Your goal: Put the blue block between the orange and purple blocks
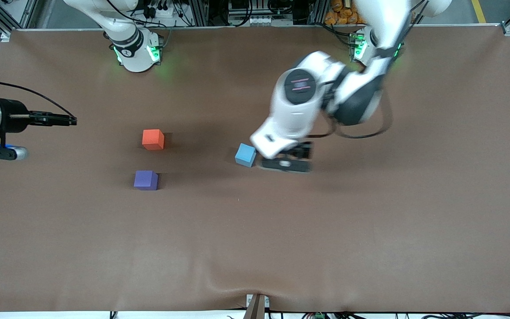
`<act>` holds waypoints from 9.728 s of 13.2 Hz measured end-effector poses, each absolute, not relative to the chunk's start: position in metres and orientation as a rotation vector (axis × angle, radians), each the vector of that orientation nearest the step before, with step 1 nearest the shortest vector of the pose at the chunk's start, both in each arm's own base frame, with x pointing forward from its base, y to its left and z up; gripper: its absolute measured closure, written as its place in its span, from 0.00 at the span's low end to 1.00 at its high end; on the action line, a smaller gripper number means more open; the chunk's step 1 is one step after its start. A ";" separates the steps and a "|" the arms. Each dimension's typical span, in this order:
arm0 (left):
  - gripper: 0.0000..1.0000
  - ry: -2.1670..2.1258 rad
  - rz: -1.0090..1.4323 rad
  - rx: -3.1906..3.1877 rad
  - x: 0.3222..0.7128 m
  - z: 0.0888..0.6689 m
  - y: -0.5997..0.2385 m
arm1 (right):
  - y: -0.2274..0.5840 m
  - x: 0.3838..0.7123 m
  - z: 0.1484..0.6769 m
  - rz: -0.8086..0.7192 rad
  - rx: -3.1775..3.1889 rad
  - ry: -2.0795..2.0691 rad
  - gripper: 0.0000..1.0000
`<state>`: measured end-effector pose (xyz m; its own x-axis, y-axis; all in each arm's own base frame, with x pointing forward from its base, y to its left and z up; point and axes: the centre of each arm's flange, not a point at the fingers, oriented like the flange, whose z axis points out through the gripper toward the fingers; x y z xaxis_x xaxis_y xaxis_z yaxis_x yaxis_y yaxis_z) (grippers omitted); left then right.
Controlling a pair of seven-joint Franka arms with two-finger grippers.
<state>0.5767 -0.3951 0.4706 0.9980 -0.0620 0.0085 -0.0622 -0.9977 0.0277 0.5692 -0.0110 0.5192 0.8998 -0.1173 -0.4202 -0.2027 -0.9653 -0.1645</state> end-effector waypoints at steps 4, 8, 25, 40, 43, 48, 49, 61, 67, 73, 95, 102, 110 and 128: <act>0.00 0.019 -0.016 3.205 0.575 0.545 -0.308 | 0.062 0.579 0.493 0.611 -2.895 0.398 0.00; 0.00 0.091 0.025 3.197 0.562 0.592 -0.249 | 0.155 0.571 0.442 0.563 -2.932 0.614 0.00; 0.00 0.358 -0.009 3.177 0.562 0.643 -0.002 | 0.464 0.517 0.233 0.194 -2.880 0.991 0.00; 0.00 0.180 0.048 3.144 0.536 0.642 0.001 | 0.282 0.567 0.329 0.588 -3.201 0.306 0.47; 0.00 0.234 0.060 3.142 0.526 0.643 -0.037 | 0.202 0.567 0.324 0.583 -3.141 0.050 0.47; 0.00 0.255 0.073 3.140 0.522 0.649 -0.038 | 0.162 0.542 0.291 0.477 -3.184 -0.137 0.47; 0.00 0.251 0.072 3.141 0.521 0.648 -0.039 | 0.152 0.541 0.287 0.449 -3.181 -0.123 0.47; 0.00 0.119 0.051 3.155 0.518 0.646 -0.062 | 0.129 0.527 0.245 0.299 -3.177 -0.043 0.47; 0.00 0.102 0.048 3.157 0.517 0.647 -0.068 | 0.131 0.522 0.217 0.269 -3.178 0.009 0.47; 0.00 0.102 0.031 3.159 0.515 0.647 -0.068 | 0.135 0.522 0.208 0.254 -3.179 0.079 0.47; 0.00 0.133 0.018 3.189 0.515 0.646 -0.055 | 0.124 0.526 0.208 0.231 -3.176 0.115 0.47; 0.00 0.133 0.018 3.192 0.514 0.647 -0.055 | 0.132 0.538 0.224 0.333 -3.183 0.102 0.00; 0.00 0.177 0.018 3.192 0.515 0.647 -0.040 | 0.157 0.615 0.440 0.404 -3.095 0.134 0.00; 0.00 0.225 0.015 3.190 0.516 0.648 -0.025 | 0.034 0.526 0.646 0.140 -3.102 0.196 0.00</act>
<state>0.5158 -0.0248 0.6475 0.9901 0.1398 0.0130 0.1403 -0.9886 -0.0552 0.5259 0.0338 0.6460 0.9880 -0.1239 -0.0917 -0.1267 -0.9916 -0.0248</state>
